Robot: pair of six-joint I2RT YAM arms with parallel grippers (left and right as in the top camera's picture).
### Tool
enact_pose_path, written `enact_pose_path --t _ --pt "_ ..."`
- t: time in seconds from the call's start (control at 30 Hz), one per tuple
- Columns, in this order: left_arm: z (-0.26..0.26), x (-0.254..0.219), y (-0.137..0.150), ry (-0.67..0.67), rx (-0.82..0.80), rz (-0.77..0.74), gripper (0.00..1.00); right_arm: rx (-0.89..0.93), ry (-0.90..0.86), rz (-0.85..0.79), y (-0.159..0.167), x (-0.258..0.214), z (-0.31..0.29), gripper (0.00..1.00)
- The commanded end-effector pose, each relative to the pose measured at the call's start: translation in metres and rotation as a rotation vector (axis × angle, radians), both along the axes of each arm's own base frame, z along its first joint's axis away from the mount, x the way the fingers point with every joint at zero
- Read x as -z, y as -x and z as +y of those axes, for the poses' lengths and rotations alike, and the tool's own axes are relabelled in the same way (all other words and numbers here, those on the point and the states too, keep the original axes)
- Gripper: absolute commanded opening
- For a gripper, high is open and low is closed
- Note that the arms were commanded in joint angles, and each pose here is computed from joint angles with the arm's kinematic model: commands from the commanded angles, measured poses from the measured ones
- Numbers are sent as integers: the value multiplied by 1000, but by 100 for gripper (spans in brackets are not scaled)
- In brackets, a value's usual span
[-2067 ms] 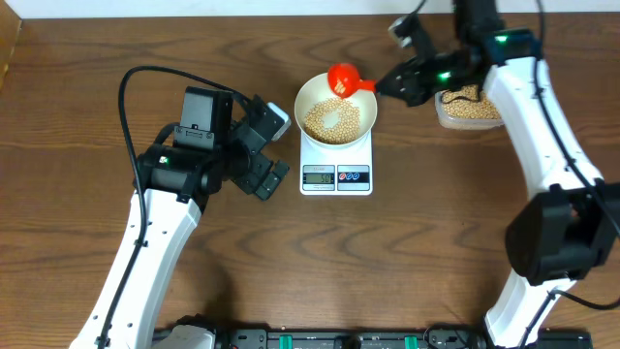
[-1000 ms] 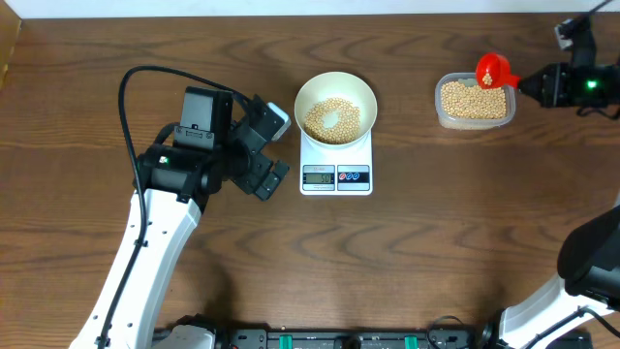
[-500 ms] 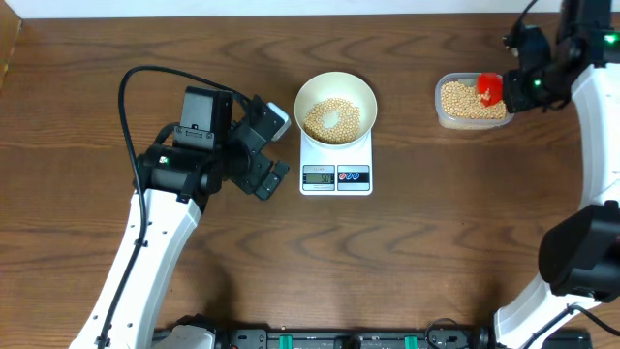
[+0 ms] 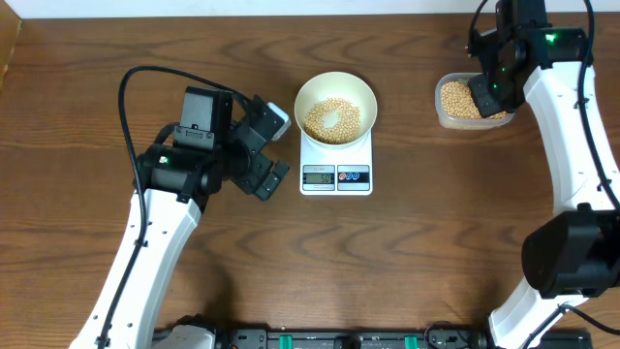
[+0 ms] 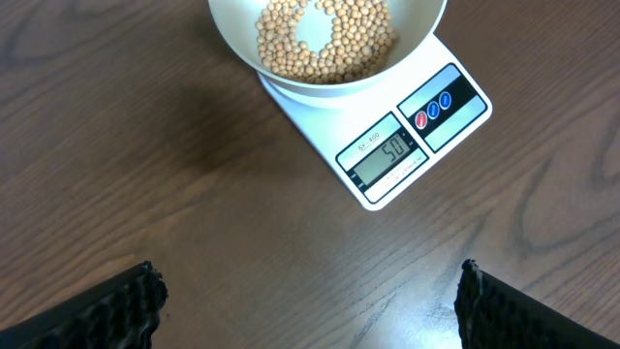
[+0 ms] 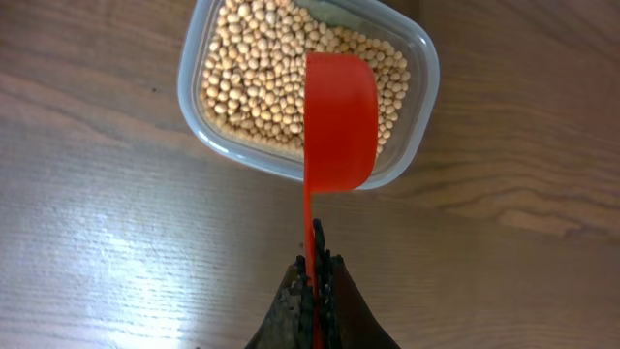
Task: Scoop item into bowl and weigh 50g on scale
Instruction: 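Lower the red scoop into the soybean tub with the right gripper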
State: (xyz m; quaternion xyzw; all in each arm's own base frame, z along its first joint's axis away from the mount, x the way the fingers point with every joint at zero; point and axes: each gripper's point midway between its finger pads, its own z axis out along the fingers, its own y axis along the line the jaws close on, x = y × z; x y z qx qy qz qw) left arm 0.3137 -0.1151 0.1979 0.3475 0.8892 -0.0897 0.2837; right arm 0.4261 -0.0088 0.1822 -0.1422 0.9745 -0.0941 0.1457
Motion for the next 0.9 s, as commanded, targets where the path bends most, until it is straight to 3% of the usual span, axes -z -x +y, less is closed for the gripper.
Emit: enact_pose_path --t 0.0,0.2,0.4,0.53,0.77,0.87 --pt "1 1 -1 0 -12 6 98 117 -98 -38 1 -9 -3 1" --pt "1 1 -1 0 -12 6 98 245 -444 -41 -2 -12 -3 1" --pt "1 1 -1 0 -12 6 98 513 -609 -8 1 1 -40 3" --pt "1 1 -1 0 -12 6 98 552 -767 27 0 11 -41 2" --pt "1 1 -1 0 -12 6 98 599 -821 62 6 39 -43 3" --pt "1 1 -1 0 -12 6 98 624 -827 64 6 48 -45 9"
